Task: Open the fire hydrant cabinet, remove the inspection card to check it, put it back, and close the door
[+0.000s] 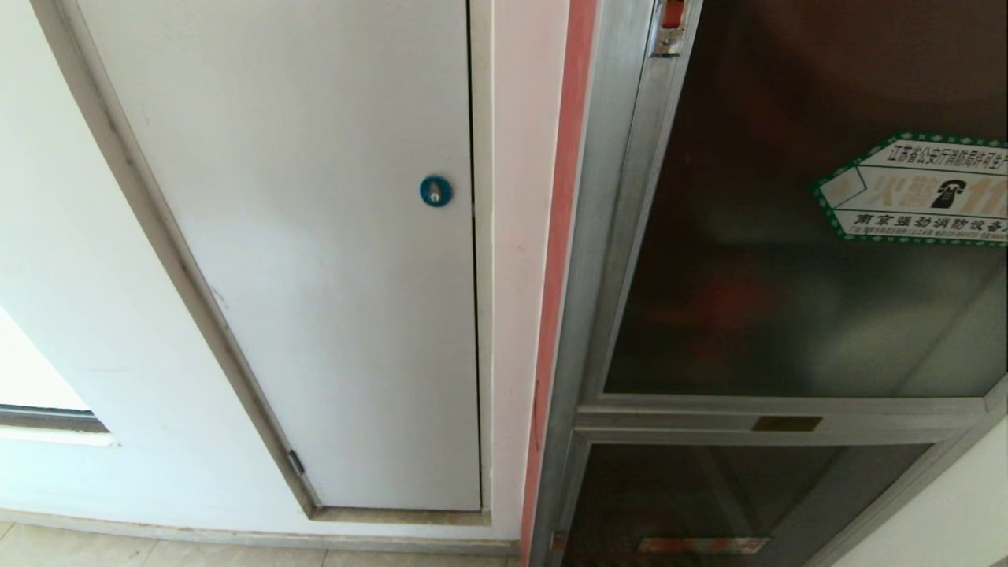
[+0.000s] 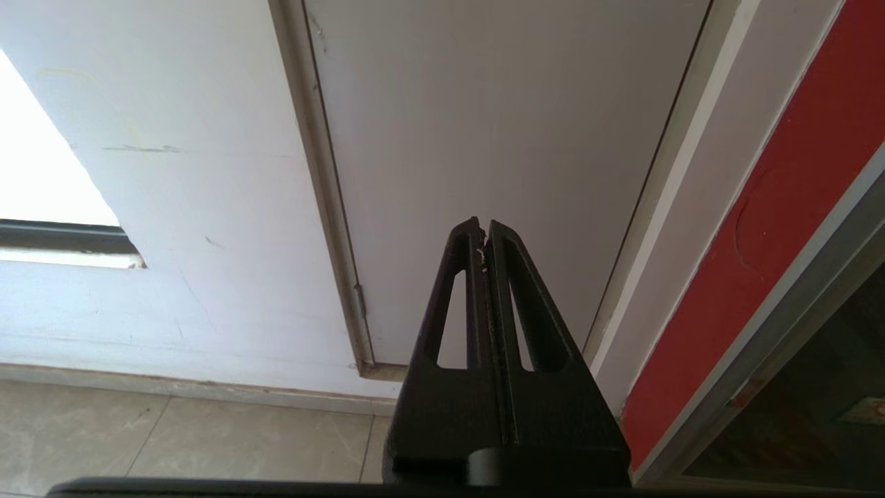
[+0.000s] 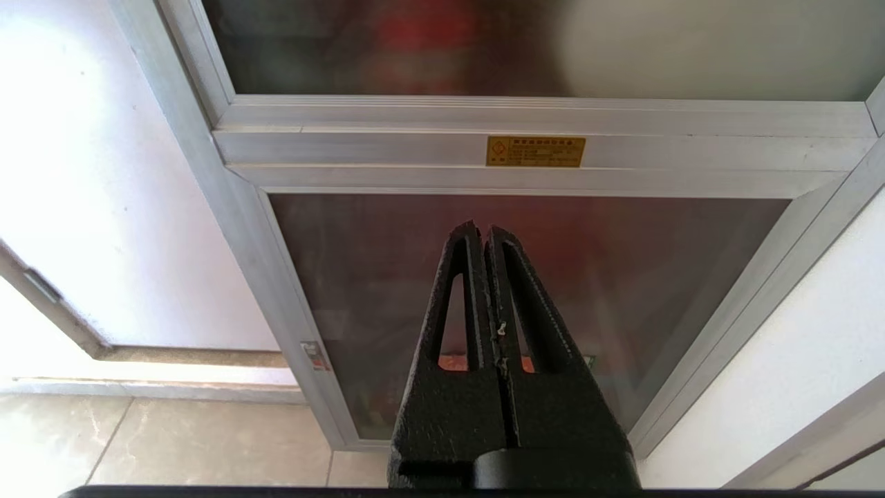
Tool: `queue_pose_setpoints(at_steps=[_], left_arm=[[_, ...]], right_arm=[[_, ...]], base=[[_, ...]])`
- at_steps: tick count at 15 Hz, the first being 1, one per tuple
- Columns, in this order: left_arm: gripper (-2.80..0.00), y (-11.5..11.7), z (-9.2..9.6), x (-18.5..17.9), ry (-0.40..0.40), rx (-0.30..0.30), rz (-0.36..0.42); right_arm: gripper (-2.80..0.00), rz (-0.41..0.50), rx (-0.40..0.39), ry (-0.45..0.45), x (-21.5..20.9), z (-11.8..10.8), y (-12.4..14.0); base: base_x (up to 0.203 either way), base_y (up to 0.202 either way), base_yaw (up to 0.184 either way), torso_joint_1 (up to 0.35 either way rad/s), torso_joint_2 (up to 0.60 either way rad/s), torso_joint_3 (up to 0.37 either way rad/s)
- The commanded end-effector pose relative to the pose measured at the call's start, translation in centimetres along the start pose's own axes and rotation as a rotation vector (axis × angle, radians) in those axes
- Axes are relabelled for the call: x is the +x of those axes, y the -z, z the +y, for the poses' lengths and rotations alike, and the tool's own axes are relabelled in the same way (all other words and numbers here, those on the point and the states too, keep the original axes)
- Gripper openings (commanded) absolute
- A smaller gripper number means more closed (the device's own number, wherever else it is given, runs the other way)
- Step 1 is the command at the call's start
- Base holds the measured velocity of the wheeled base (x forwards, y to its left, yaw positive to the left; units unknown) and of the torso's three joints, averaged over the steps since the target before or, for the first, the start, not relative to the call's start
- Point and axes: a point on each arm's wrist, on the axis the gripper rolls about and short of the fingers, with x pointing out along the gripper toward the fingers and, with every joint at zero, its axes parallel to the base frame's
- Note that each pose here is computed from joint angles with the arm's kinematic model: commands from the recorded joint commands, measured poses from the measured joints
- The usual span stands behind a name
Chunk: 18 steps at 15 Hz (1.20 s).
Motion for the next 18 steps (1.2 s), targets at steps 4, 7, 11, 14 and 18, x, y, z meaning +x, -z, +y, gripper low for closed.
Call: queue_pose_setpoints(at_steps=[4, 7, 11, 14, 18], left_arm=[[-2.80, 0.5, 0.0, 0.1, -0.002, 0.000, 0.020], [-2.80, 0.6, 0.0, 0.1, -0.002, 0.000, 0.021], [-2.80, 0.5, 0.0, 0.1, -0.002, 0.000, 0.020], [-2.80, 0.6, 0.0, 0.1, -0.002, 0.000, 0.021], [-2.80, 0.6, 0.0, 0.1, -0.002, 0.000, 0.021]], right_arm=[[-2.80, 0.000, 0.000, 0.001, 0.0, 0.0, 0.0], [-2.80, 0.001, -0.002, 0.009, 0.0, 0.0, -0.1], [-2.80, -0.033, -0.002, 0.017, -0.5, 0.0, -3.5], [-2.80, -0.023, -0.002, 0.008, -0.1, 0.2, -6.7], [-2.80, -0.003, -0.001, -0.060, 1.5, 0.5, -11.6]], base=[[0.000, 0.000, 0.000, 0.000, 0.00, 0.000], [0.000, 0.000, 0.000, 0.000, 0.00, 0.000], [0.000, 0.000, 0.000, 0.000, 0.00, 0.000], [0.000, 0.000, 0.000, 0.000, 0.00, 0.000], [0.000, 0.000, 0.000, 0.000, 0.00, 0.000]])
